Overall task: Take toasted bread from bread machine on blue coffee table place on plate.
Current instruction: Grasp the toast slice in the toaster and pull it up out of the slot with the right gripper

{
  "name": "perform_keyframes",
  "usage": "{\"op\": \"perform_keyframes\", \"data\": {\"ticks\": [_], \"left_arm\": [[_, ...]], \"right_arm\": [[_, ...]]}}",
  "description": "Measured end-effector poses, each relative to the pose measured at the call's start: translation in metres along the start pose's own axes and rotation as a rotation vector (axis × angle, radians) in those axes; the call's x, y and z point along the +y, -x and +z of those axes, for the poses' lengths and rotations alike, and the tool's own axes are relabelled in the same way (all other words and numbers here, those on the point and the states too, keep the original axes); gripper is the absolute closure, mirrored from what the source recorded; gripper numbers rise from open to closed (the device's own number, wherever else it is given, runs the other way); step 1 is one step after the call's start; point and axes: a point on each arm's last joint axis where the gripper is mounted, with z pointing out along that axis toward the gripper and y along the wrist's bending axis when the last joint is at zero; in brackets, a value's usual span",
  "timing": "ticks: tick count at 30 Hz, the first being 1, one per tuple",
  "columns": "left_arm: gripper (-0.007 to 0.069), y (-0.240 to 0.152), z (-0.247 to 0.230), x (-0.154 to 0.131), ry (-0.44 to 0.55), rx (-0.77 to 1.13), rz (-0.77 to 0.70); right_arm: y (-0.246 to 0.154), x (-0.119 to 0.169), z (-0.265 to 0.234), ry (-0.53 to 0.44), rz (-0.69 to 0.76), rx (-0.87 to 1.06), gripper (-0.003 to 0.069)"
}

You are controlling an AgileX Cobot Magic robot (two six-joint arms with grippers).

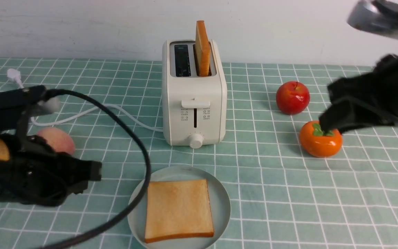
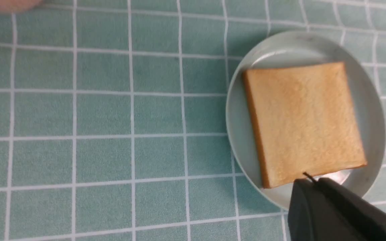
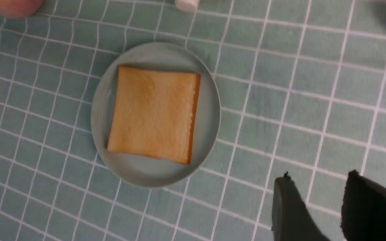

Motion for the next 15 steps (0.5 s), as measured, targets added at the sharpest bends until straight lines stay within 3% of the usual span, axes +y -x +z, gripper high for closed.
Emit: {"op": "perform_keyframes", "data": {"ticks": [8, 15], "left_arm": [[0.0639, -0.045, -0.051, 0.013, -0.072, -0.135, -0.035], [0.0639, -0.059, -0.085, 0.014, -0.129, -0.234, -0.024]], "right_arm": [[0.087, 0.02, 0.05, 0.025, -0.066, -0.091, 0.0386], [0.136, 0.021, 0.104, 0.058, -0.054, -0.176, 0.0342]]}}
